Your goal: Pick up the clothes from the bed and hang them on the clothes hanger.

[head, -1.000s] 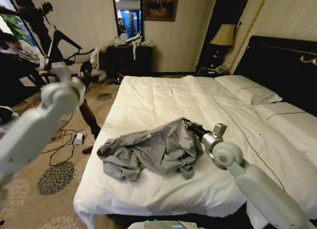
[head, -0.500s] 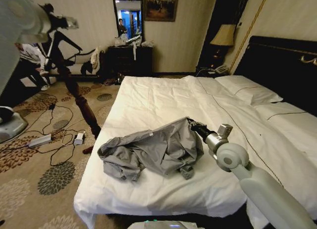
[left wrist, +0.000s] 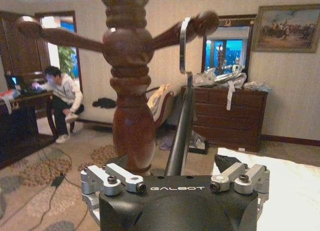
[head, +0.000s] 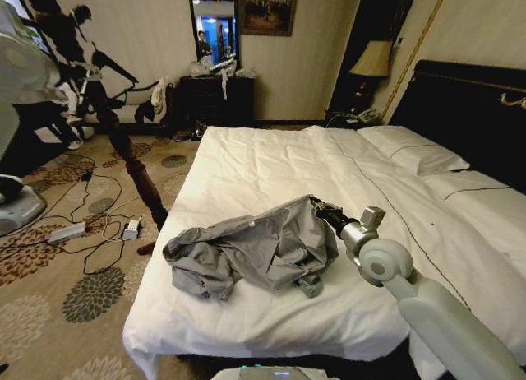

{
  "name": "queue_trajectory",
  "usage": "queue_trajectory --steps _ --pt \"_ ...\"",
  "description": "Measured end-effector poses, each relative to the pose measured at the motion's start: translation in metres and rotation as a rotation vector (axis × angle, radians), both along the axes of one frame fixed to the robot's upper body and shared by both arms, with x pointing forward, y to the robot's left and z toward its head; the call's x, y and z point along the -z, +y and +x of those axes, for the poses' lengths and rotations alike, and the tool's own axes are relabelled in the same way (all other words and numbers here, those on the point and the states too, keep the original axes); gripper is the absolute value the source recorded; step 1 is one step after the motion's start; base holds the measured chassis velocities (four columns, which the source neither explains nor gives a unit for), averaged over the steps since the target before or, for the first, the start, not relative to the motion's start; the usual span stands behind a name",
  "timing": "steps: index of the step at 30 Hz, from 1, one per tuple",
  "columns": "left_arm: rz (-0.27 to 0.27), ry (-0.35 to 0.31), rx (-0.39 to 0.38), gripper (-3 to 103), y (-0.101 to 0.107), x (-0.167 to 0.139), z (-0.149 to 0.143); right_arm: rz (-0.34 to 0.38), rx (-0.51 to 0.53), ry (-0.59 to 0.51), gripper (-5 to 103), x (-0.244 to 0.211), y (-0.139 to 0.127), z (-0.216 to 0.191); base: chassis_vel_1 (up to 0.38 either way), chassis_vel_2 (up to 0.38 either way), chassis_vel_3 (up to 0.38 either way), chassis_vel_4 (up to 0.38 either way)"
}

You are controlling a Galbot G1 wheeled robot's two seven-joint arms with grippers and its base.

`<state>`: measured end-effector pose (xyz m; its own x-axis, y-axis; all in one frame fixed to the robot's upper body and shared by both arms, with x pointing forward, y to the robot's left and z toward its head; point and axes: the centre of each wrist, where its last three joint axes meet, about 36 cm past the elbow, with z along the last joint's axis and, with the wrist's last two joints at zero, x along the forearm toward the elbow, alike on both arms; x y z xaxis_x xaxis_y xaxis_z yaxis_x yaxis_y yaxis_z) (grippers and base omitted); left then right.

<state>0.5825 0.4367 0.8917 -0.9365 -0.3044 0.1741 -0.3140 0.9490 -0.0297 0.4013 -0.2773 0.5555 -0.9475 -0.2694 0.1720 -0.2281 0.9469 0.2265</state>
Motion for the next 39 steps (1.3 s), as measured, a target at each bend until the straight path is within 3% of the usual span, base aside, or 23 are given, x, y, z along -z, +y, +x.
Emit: queue_trajectory --steps 3,6,9,12,14,20,22,23,24,30,39 --pt "-0.021 0.009 0.002 94 0.002 0.001 0.008 0.001 -0.001 0.000 0 0.000 0.000 0.000 0.000 0.000 0.000 0.000" --pt "-0.035 0.014 0.005 79 0.000 0.002 0.016 0.002 -0.002 0.005 0 0.001 0.001 -0.002 0.000 0.000 0.000 0.000" --pt "-0.036 0.012 0.006 74 -0.001 0.001 0.018 0.002 -0.002 0.007 0 0.002 0.001 -0.003 0.000 0.000 0.000 0.000" --pt "-0.028 0.009 0.001 57 -0.003 0.000 0.020 -0.005 0.006 0.010 0 0.004 -0.001 -0.003 0.000 0.000 0.000 0.000" --pt "-0.026 0.008 0.000 57 -0.003 0.000 0.020 -0.006 0.007 0.010 0 0.004 -0.002 -0.002 0.000 0.000 0.000 0.000" --pt "-0.019 0.004 -0.001 30 -0.004 0.000 0.019 -0.005 0.006 0.008 0 0.003 -0.002 -0.002 0.000 0.000 0.000 0.000" --pt "-0.019 0.004 -0.001 30 -0.004 0.000 0.019 -0.005 0.006 0.008 0 0.003 -0.002 -0.002 0.000 0.000 0.000 0.000" --pt "-0.015 0.006 -0.004 19 -0.004 0.001 0.020 -0.009 0.005 0.008 0 0.003 -0.002 -0.003 0.000 0.000 0.000 0.000" --pt "-0.013 0.004 -0.003 16 -0.003 0.002 0.020 -0.010 0.006 0.008 0 0.002 -0.003 -0.003 0.000 0.000 0.000 0.000" --pt "0.008 -0.009 0.027 15 -0.006 0.001 0.018 -0.011 0.007 0.007 0 0.002 -0.003 -0.004 0.000 0.000 0.000 0.000" --pt "0.082 -0.101 0.074 15 -0.026 -0.019 -0.002 -0.008 0.008 0.005 0 0.000 -0.002 -0.004 0.000 0.000 0.000 0.000"
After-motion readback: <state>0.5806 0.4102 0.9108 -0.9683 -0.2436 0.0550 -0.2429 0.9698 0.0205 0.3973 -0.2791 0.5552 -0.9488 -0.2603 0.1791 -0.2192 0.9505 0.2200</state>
